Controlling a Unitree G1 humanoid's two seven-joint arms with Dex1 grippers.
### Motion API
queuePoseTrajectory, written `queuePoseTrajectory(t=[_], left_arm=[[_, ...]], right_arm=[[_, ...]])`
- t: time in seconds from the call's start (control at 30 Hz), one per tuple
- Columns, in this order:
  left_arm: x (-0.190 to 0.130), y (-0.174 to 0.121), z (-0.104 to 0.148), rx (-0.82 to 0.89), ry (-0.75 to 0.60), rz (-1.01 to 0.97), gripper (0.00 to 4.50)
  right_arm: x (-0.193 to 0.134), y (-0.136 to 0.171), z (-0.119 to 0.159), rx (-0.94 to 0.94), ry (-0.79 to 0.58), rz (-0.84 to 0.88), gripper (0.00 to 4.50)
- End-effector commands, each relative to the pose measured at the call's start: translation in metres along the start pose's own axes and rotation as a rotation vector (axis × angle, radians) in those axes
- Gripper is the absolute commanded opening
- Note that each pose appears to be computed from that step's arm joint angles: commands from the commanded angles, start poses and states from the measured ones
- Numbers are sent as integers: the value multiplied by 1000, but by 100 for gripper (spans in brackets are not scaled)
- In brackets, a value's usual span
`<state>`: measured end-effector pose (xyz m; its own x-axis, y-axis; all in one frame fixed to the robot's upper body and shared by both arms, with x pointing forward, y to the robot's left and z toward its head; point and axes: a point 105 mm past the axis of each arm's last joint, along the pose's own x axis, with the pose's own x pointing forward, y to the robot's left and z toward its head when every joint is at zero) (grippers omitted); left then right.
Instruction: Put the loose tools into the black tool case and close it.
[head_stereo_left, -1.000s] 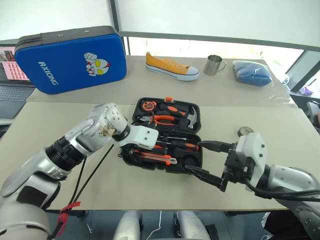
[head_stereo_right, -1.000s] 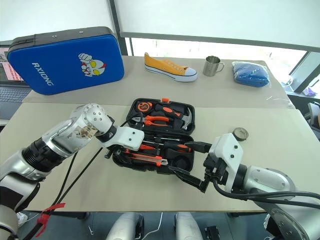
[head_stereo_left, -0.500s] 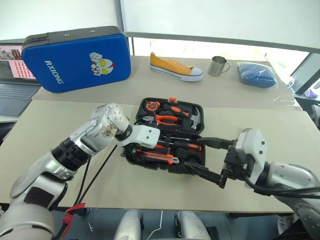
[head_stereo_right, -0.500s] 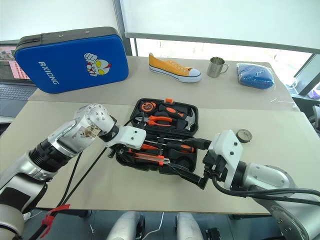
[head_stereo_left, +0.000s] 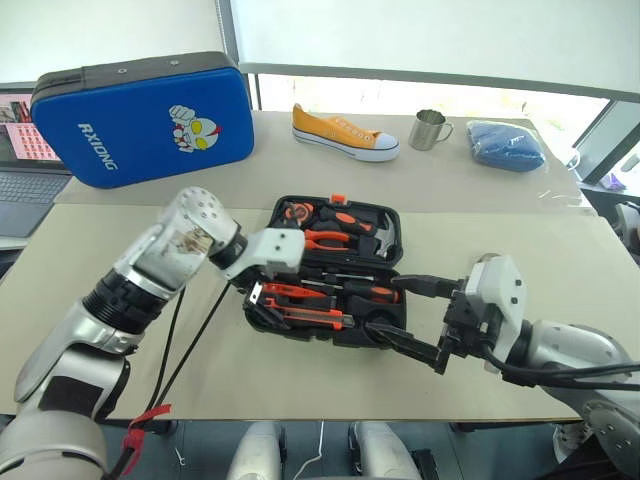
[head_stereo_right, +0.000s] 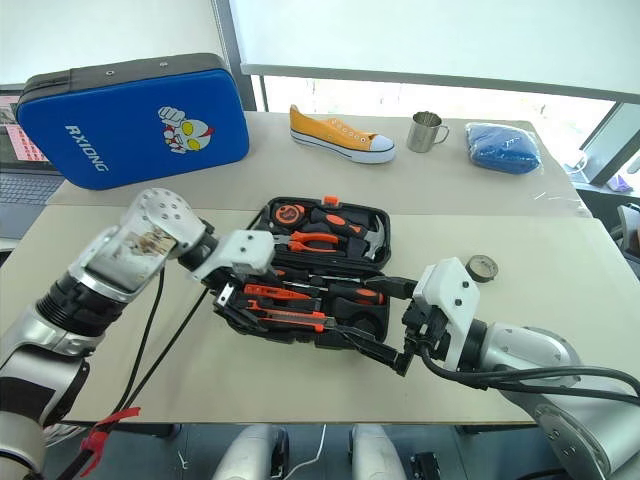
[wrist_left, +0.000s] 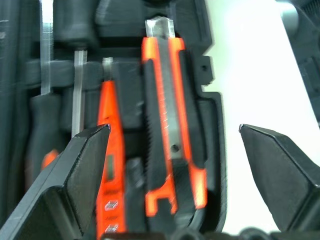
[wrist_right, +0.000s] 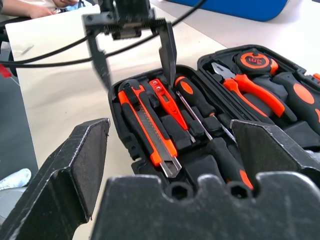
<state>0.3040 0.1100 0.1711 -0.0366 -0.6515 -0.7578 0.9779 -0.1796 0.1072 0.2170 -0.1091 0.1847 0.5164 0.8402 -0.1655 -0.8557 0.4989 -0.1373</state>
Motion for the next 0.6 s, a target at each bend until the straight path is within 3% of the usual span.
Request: queuePoseTrajectory(t=[0.03, 0.3, 0.6], left_arm=[[-12, -1, -22, 61, -15, 36, 295], [-13, -3, -31, 90, -24, 38, 11], [-10, -5, -45, 107, 54, 34, 11]], right_arm=[[-1, 3, 4, -14, -16, 14, 450], [-3, 4, 3, -8, -10, 24, 450], [-5, 4, -1, -4, -8, 28, 450]])
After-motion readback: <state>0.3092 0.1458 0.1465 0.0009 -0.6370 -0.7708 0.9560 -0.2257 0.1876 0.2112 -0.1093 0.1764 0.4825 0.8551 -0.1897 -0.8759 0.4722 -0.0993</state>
